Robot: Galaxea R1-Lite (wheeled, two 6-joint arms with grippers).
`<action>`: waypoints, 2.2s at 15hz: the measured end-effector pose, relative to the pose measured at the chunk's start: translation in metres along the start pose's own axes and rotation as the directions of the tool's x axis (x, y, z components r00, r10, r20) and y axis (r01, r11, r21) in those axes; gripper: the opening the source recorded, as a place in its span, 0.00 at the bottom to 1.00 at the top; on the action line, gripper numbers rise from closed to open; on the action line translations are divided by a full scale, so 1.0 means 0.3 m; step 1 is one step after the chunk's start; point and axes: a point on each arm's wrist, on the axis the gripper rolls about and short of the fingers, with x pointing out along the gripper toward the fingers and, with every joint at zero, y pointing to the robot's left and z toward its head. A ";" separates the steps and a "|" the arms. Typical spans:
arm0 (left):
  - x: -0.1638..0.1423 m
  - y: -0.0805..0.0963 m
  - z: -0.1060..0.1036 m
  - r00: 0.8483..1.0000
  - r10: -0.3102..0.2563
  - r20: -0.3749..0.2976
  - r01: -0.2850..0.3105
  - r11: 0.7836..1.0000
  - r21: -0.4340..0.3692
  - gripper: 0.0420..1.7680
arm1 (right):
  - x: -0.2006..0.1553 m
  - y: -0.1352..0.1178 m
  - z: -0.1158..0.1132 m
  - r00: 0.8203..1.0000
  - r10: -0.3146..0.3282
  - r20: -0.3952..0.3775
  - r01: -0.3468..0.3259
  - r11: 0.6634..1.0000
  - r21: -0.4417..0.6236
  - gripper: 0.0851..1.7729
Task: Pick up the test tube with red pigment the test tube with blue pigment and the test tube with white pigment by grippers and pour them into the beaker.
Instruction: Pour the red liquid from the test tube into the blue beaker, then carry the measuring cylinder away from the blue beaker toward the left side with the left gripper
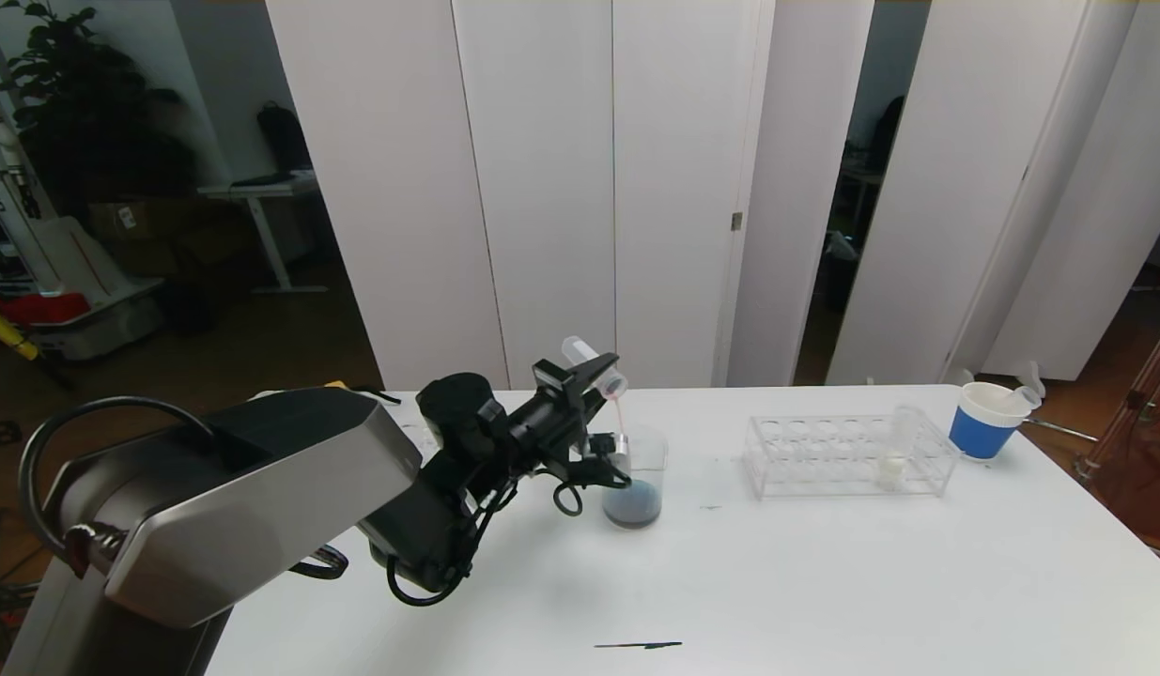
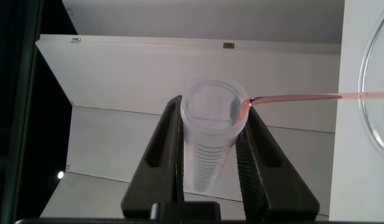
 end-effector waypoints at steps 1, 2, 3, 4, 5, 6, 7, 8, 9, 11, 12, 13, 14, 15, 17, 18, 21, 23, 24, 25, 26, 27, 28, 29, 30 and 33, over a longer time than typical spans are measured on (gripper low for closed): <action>0.000 0.001 0.000 1.000 0.000 0.000 0.000 1.000 0.001 0.30 | 0.000 0.000 0.000 1.000 0.000 0.000 0.000 1.000 0.000 0.99; 0.000 0.000 0.000 1.000 0.000 0.000 0.000 1.000 0.000 0.30 | 0.000 0.000 0.000 1.000 0.000 0.000 0.000 1.000 0.000 0.99; 0.000 0.001 0.000 1.000 0.000 0.000 0.000 1.000 0.000 0.30 | 0.000 0.000 0.000 1.000 0.000 0.000 0.000 1.000 0.000 0.99; 0.000 0.001 0.000 1.000 0.000 -0.001 0.000 1.000 -0.004 0.30 | 0.000 0.000 0.000 1.000 0.000 0.000 0.000 1.000 0.000 0.99; 0.000 0.002 0.000 1.000 0.001 -0.002 -0.001 1.000 -0.011 0.30 | 0.000 0.000 0.000 1.000 0.000 0.000 0.000 1.000 0.000 0.99; -0.001 0.005 0.000 1.000 0.002 -0.005 -0.002 1.000 -0.016 0.30 | 0.000 0.000 0.000 1.000 0.000 0.000 0.000 1.000 0.000 0.99; -0.003 0.010 0.000 1.000 0.004 -0.011 -0.004 0.999 -0.036 0.30 | 0.000 0.000 0.000 1.000 0.000 0.000 0.000 1.000 0.000 0.99; -0.005 0.017 -0.001 1.000 0.005 -0.015 -0.006 0.997 -0.073 0.30 | 0.000 0.000 0.000 1.000 0.000 0.000 0.000 1.000 0.000 0.99; -0.009 0.028 0.000 1.000 0.008 -0.017 -0.010 0.993 -0.114 0.30 | 0.000 0.000 0.000 1.000 0.000 0.000 0.000 1.000 0.000 0.99; -0.017 0.057 0.004 1.000 0.016 -0.022 -0.019 0.989 -0.144 0.30 | 0.000 0.000 0.000 1.000 0.000 0.000 0.000 1.000 0.000 0.99; -0.021 0.076 0.006 0.999 0.021 -0.036 -0.026 0.988 -0.154 0.30 | 0.000 0.000 0.000 1.000 0.000 0.000 0.000 1.000 0.000 0.99; -0.027 0.096 0.005 0.998 0.027 -0.064 -0.038 0.984 -0.173 0.30 | 0.000 0.000 0.000 1.000 -0.001 0.000 0.001 1.000 0.000 0.99; -0.034 0.118 0.004 0.994 0.029 -0.103 -0.050 0.978 -0.204 0.30 | 0.000 0.000 0.000 1.000 0.000 0.000 0.000 1.000 0.000 0.99; -0.040 0.138 0.003 0.989 0.021 -0.147 -0.057 0.969 -0.241 0.30 | 0.000 0.000 0.000 1.000 0.000 0.000 0.000 1.000 0.000 0.99; -0.059 0.183 0.003 0.966 -0.017 -0.258 -0.080 0.929 -0.362 0.30 | 0.000 0.000 0.000 1.000 0.000 0.000 0.000 1.000 0.000 0.99; -0.066 0.203 0.003 0.953 -0.029 -0.301 -0.106 0.901 -0.421 0.30 | 0.000 0.000 0.000 1.000 0.000 0.000 0.000 1.000 0.000 0.99; -0.085 0.273 0.013 0.900 -0.086 -0.428 -0.225 0.748 -0.624 0.30 | 0.000 0.000 0.000 1.000 0.000 0.000 0.000 1.000 0.000 0.99; -0.096 0.311 0.018 0.872 -0.131 -0.472 -0.307 0.603 -0.736 0.30 | 0.000 0.000 0.000 1.000 0.000 0.000 0.000 1.000 0.000 0.99; -0.102 0.327 0.019 0.854 -0.157 -0.496 -0.349 0.533 -0.771 0.30 | 0.000 0.000 0.000 1.000 0.000 0.000 0.000 1.000 0.000 0.99; -0.109 0.348 0.020 0.835 -0.179 -0.520 -0.396 0.459 -0.795 0.30 | 0.000 0.000 0.000 1.000 0.000 0.000 0.000 1.000 0.000 0.99; -0.114 0.362 0.022 0.820 -0.202 -0.536 -0.431 0.399 -0.809 0.30 | 0.000 0.000 0.000 1.000 0.000 0.000 0.000 1.000 0.000 0.99; -0.124 0.375 0.024 0.792 -0.252 -0.556 -0.474 0.318 -0.821 0.30 | 0.000 0.000 0.000 1.000 0.000 0.000 0.000 1.000 0.000 0.99; -0.133 0.391 0.028 0.767 -0.295 -0.570 -0.518 0.241 -0.821 0.30 | 0.000 0.000 0.000 1.000 0.000 0.000 0.000 1.000 0.000 0.99; -0.141 0.410 0.031 0.752 -0.317 -0.579 -0.556 0.168 -0.814 0.30 | 0.000 0.000 0.000 1.000 0.000 0.000 0.000 1.000 0.000 0.99; -0.148 0.431 0.034 0.744 -0.324 -0.584 -0.587 0.099 -0.803 0.30 | 0.000 0.000 0.000 1.000 0.000 0.000 0.000 1.000 0.000 0.99; -0.181 0.467 0.030 0.723 -0.305 -0.620 -0.657 -0.025 -0.753 0.30 | 0.000 0.000 0.000 1.000 0.000 0.000 0.000 1.000 0.000 0.99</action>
